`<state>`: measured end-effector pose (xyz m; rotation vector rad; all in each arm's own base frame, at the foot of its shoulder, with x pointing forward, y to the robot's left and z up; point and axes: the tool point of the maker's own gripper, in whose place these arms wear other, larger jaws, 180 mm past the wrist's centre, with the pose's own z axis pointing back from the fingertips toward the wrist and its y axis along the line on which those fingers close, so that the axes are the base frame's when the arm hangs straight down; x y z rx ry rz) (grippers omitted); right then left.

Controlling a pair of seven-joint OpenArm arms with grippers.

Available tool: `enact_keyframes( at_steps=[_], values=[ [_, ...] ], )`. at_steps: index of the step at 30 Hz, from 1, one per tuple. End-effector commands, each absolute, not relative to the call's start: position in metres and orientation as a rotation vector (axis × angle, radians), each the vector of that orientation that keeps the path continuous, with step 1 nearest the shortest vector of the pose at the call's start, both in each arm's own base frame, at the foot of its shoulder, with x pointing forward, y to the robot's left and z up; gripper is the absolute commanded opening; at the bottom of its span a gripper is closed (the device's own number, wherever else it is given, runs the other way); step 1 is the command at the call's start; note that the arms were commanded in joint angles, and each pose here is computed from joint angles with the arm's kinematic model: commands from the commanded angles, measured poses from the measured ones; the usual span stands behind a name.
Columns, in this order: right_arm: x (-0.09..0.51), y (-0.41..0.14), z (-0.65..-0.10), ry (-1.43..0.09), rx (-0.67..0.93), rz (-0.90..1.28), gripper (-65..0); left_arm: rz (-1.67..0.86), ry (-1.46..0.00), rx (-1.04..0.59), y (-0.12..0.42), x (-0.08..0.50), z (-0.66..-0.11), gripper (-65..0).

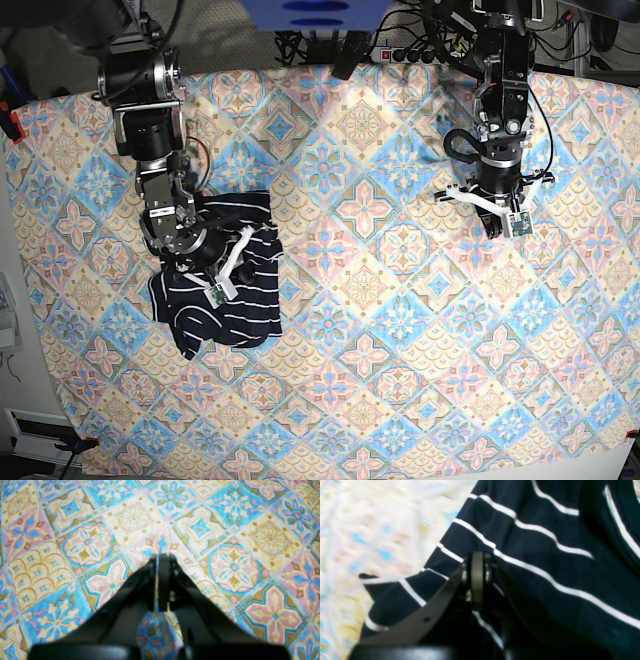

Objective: Fold the T-shirt properly
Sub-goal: 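Pull the folded shirt further toward the right arm and flatten it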

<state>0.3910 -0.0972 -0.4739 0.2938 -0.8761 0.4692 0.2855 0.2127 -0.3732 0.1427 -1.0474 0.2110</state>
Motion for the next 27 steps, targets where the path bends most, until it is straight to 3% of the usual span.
enact_keyframes(
  at_steps=[1, 15, 22, 27],
  values=[
    [0.402, -0.110, -0.466, -0.891, 0.251, 0.476, -64.7, 0.205, -1.094, 0.154, 0.215, 0.291, -0.361, -65.0],
    [0.408, -0.103, -0.415, -1.019, 0.196, 0.561, -64.7, 0.200, -1.096, 0.149, 0.213, 0.291, -0.361, -65.0],
    [0.365, -0.097, -0.397, -1.032, 0.150, 0.619, -64.8, 0.198, -1.088, 0.148, 0.212, 0.286, -0.362, -65.0],
    [0.316, -0.124, -0.394, -1.022, 0.097, 0.559, -64.8, 0.188, -1.103, 0.141, 0.209, 0.275, -0.350, -65.0]
  ],
)
